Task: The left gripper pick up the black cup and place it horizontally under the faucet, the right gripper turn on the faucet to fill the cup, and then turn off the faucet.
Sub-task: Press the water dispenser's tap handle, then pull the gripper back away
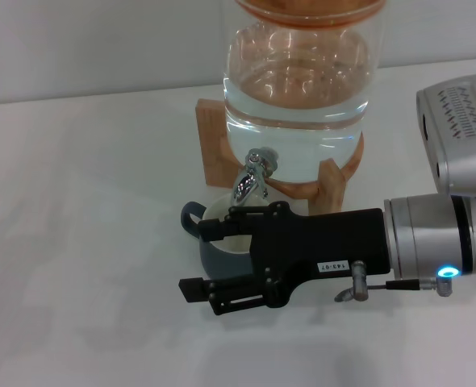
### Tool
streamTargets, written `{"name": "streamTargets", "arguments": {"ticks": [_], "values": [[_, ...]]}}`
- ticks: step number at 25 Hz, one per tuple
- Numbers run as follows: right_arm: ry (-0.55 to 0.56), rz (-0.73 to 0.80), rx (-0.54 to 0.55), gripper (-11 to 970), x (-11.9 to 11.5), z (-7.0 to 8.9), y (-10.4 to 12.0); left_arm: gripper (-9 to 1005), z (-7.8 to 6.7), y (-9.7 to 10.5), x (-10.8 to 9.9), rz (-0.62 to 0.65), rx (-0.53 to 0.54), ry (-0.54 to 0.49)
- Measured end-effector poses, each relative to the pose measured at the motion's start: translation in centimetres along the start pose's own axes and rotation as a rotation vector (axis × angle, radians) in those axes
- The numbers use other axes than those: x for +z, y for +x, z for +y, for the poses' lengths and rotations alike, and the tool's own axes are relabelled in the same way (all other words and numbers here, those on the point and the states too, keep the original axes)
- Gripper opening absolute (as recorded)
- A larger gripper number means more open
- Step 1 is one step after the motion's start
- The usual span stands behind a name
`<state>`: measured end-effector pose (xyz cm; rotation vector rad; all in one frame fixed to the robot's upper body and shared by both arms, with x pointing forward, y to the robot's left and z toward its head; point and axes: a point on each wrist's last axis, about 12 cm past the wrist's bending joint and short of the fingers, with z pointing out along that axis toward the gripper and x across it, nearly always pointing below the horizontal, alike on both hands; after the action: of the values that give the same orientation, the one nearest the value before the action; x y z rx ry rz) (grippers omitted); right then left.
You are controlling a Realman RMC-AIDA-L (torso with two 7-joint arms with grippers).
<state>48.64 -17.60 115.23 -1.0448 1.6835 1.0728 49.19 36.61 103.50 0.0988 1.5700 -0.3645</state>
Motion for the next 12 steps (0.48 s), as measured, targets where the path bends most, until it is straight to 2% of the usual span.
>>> {"name": "streamTargets", "arguments": {"ticks": [12], "values": [[0.025, -0.004, 0.001, 813, 0.70, 0.01, 0.06, 532, -0.24, 0.23, -0.13, 0.001, -0.004, 0.001]]}}
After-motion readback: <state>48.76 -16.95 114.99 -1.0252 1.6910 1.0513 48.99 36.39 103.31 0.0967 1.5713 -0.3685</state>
